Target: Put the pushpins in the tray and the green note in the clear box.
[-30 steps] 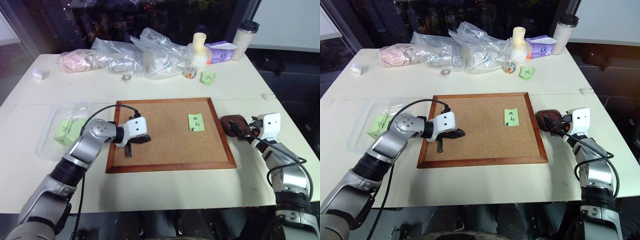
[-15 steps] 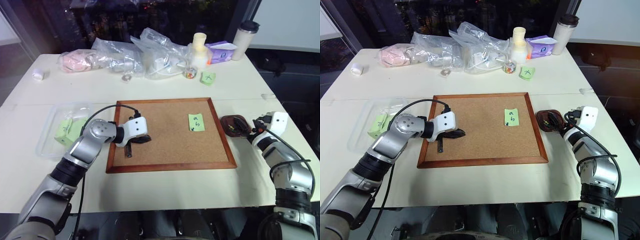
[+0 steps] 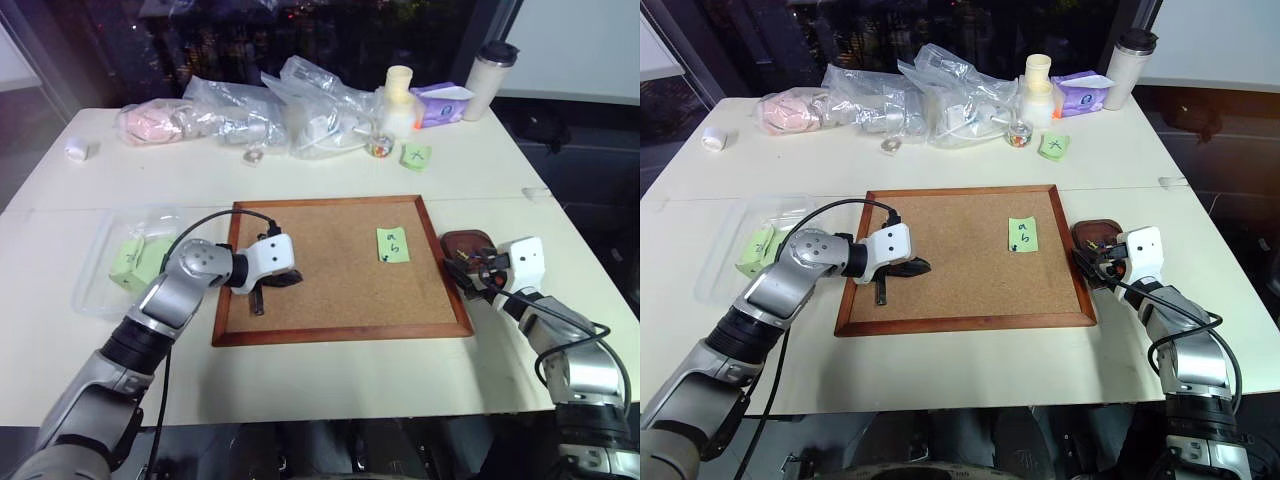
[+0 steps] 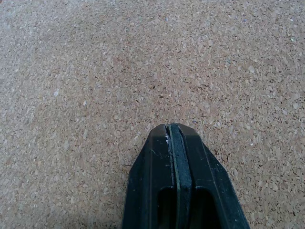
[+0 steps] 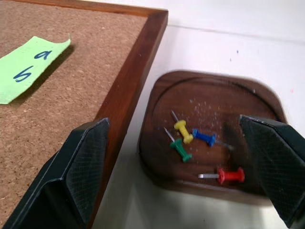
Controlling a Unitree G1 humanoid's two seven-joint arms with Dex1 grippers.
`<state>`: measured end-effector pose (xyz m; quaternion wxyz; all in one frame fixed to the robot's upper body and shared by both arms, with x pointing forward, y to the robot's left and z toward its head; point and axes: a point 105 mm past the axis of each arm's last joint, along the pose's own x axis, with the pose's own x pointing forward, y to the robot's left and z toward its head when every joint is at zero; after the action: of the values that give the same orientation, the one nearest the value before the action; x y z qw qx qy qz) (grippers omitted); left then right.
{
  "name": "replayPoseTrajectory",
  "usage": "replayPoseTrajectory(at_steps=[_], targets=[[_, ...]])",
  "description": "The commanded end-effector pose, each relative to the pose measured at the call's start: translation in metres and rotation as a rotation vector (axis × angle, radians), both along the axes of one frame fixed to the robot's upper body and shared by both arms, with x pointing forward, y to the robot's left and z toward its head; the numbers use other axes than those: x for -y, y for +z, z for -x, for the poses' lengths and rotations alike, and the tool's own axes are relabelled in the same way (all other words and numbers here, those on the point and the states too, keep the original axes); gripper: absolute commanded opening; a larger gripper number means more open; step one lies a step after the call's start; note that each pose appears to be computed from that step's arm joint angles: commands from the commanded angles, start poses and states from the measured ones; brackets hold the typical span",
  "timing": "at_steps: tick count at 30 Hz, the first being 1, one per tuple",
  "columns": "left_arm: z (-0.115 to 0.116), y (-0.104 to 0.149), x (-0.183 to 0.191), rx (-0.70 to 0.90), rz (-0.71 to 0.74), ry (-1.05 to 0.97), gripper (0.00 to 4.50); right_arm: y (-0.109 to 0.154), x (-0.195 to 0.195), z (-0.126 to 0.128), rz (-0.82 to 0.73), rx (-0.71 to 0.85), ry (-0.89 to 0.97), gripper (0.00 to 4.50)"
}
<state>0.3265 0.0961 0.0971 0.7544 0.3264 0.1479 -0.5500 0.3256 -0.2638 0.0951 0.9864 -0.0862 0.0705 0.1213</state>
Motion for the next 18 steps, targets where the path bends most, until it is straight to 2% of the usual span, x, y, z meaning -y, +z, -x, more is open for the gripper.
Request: replayPoseTrajectory(at_steps=[1, 5, 10, 14, 18], targets=[[0.011, -0.034, -0.012, -0.114, -0.082, 0.031, 0.00, 0.026, -0.008, 0.000, 0.040, 0.101, 0.044, 4.45], [0.011, -0.035, -0.012, -0.112, -0.083, 0.032, 0.00, 0.039, -0.018, 0.000, -0.001, 0.140, 0.077, 4.45], [0.011, -0.035, -0.011, -0.112, -0.081, 0.031, 0.00, 0.052, -0.055, 0.009, -0.140, 0.126, 0.230, 4.45], [0.010, -0.035, -0.011, -0.111, -0.083, 0.029, 0.00, 0.042, -0.090, 0.016, -0.030, 0.049, 0.389, 4.45], [0.010, -0.035, -0.011, -0.111, -0.086, 0.026, 0.00, 0.039, -0.112, 0.014, -0.011, 0.039, 0.463, 4.45]])
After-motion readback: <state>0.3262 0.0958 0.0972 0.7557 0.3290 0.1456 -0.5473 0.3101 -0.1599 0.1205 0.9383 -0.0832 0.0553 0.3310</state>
